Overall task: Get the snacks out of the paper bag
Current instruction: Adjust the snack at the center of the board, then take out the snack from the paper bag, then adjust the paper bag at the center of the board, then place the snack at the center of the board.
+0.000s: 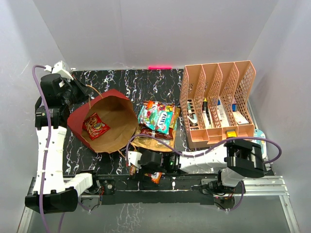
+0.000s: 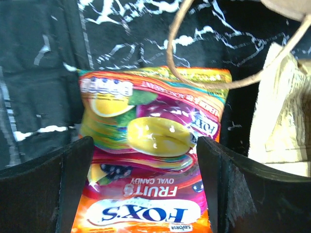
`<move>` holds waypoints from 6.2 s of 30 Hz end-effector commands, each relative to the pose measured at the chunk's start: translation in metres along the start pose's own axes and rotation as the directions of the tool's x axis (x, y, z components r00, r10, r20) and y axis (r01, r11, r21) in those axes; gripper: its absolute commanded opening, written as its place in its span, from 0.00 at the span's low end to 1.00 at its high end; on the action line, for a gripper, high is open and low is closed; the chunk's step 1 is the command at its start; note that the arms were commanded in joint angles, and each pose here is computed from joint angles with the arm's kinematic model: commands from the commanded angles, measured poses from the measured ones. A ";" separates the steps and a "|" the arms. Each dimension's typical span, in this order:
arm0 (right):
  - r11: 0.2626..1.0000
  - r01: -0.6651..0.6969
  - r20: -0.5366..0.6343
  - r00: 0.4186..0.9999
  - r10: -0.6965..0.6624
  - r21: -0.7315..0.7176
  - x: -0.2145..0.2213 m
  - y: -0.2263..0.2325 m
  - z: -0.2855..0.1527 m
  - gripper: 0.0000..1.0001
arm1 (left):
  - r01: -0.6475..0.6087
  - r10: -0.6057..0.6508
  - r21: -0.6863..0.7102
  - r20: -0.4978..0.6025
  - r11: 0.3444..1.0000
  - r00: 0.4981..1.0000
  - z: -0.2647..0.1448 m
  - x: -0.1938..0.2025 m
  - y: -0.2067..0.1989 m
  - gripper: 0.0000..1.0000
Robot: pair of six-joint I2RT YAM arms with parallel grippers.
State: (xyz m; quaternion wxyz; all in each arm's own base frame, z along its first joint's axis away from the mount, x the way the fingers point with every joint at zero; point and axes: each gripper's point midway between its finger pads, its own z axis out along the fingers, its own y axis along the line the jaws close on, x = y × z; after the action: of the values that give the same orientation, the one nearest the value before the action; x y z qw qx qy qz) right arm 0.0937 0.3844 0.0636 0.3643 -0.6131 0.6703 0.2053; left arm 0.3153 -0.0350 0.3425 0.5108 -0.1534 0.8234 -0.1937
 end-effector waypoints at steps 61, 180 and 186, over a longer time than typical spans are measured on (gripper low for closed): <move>0.471 0.844 0.152 0.446 -0.882 0.258 -0.157 -0.166 0.192 0.65 | -0.070 0.071 0.114 -0.007 0.991 0.997 -0.029 0.031 -0.029 0.00; -0.091 -0.956 0.502 -0.227 0.834 -0.280 0.022 -0.123 -0.073 0.07 | -0.017 0.089 -0.275 0.253 0.961 0.963 -0.069 -0.076 0.008 0.98; -0.103 -0.970 0.452 -0.196 0.870 -0.222 0.038 -0.114 -0.059 0.07 | -0.084 0.123 -0.172 0.228 0.982 0.966 -0.069 -0.071 -0.011 0.98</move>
State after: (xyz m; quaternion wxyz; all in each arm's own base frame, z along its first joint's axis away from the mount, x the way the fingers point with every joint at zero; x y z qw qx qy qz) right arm 0.1925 0.2943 0.1001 0.3222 0.1926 0.7972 0.4729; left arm 0.2902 0.0145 0.4088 0.5721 -0.2215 0.7884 -0.0463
